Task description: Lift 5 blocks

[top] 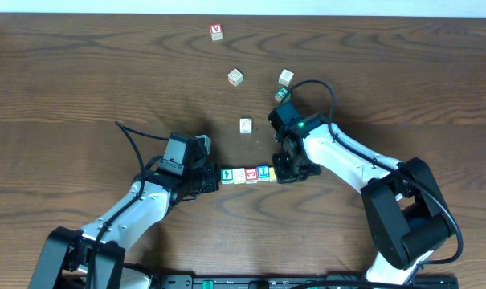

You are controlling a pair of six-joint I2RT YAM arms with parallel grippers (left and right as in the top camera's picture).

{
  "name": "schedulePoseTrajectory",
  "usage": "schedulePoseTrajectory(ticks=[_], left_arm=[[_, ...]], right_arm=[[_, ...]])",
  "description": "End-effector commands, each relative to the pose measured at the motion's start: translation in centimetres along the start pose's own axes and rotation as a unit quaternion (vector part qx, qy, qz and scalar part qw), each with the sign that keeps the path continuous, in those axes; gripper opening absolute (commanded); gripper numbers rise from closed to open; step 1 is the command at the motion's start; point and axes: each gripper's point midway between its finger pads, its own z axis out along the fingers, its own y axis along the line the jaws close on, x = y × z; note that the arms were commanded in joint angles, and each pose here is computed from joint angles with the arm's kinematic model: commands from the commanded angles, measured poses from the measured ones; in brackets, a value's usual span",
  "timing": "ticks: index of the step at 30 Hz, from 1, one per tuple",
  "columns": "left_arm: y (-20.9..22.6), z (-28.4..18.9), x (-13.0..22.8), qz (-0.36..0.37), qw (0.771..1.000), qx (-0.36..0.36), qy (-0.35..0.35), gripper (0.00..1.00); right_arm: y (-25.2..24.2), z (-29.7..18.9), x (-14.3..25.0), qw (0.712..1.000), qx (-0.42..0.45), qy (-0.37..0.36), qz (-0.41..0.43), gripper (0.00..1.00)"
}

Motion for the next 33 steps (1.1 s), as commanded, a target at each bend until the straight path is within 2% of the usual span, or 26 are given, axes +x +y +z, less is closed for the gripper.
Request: schedulePoseTrajectory(ticks=[1, 8, 18, 22, 27, 33], left_arm=[[0.1, 0.0, 0.2, -0.002, 1.000, 0.001, 0.003, 0.08], [0.1, 0.0, 0.2, -0.002, 1.000, 0.000, 0.004, 0.07], [0.1, 0.0, 0.2, -0.002, 1.000, 0.000, 0.004, 0.08], [0.1, 0.0, 0.2, -0.002, 1.000, 0.000, 0.004, 0.07], [0.1, 0.0, 0.2, -0.002, 1.000, 0.000, 0.003, 0.07], [0.1, 0.0, 0.2, -0.002, 1.000, 0.001, 0.004, 0.07]], right_arm=[[-1.3, -0.6, 0.2, 0.999, 0.041, -0.009, 0.001, 0.01], [-3.2, -0.8, -0.4, 0.996, 0.091, -0.025, 0.003, 0.01], [-1.0, -1.7, 5.2, 0.996, 0.043, 0.081, -0.010, 0.01], [1.4, -3.4, 5.7, 0.998, 0.001, 0.061, -0.031, 0.01], [3.2, -5.7, 4.5, 0.998, -0.039, -0.003, -0.049, 0.01], [3.7, -5.4, 3.6, 0.998, -0.046, -0.018, -0.050, 0.01]])
